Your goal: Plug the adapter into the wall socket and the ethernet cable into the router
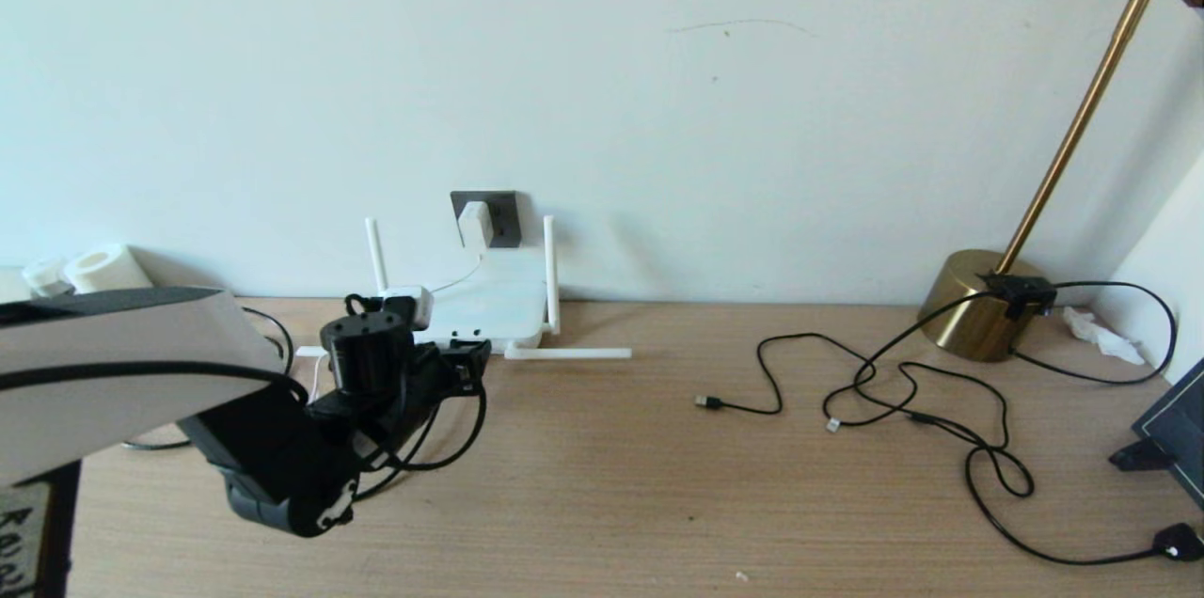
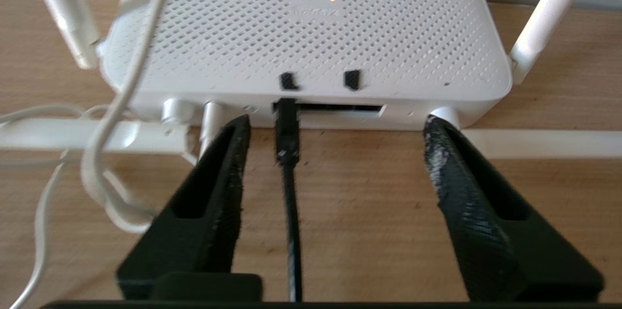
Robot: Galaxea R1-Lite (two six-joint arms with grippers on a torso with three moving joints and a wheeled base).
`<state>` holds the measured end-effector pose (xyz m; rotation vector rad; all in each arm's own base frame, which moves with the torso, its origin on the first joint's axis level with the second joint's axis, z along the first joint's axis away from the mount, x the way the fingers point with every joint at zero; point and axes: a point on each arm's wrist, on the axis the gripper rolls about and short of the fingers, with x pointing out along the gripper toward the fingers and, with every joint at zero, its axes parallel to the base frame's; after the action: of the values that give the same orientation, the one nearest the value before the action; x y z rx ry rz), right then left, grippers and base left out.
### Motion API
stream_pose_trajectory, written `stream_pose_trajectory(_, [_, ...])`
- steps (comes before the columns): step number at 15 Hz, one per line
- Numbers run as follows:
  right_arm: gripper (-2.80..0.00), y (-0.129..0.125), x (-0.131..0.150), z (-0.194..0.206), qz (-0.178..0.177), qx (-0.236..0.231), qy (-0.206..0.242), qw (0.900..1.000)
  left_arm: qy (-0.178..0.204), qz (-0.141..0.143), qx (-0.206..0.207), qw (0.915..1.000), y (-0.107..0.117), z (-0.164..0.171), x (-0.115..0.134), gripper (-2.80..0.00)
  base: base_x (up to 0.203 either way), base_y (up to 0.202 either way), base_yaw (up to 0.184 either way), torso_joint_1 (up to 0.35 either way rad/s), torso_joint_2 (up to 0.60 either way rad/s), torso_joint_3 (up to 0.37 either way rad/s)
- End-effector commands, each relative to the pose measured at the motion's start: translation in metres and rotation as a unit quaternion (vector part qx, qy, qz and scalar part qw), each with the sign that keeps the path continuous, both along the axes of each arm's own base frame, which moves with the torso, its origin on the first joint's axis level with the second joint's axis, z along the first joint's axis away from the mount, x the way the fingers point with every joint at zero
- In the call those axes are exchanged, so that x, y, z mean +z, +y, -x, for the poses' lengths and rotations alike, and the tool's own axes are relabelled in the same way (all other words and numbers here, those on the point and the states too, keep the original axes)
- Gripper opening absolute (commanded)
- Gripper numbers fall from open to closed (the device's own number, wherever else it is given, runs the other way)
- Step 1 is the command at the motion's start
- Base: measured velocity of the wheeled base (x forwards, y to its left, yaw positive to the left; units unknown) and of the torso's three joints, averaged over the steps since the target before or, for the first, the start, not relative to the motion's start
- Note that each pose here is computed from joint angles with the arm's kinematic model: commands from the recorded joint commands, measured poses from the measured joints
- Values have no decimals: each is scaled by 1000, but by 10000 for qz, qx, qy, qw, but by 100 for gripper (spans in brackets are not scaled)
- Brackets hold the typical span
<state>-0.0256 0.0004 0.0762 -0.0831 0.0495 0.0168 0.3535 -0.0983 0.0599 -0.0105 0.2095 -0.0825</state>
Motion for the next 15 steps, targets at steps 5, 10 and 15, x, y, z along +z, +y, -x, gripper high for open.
stream_pose_trajectory(5, [-280, 0, 0, 0, 4, 3, 2, 10000, -141, 44, -179, 9997, -3, 35, 27, 0, 0, 0, 0, 0, 0, 0])
stream_pose_trajectory(10, [-280, 0, 0, 0, 4, 3, 2, 10000, -552, 155, -378, 9976, -5, 72, 66, -280, 0, 0, 0, 0, 0, 0])
stream_pose_trajectory(15, [-280, 0, 0, 0, 4, 3, 7, 10000, -1644, 238, -421, 9852, 11, 139, 154, -280, 0, 0, 0, 0, 0, 0])
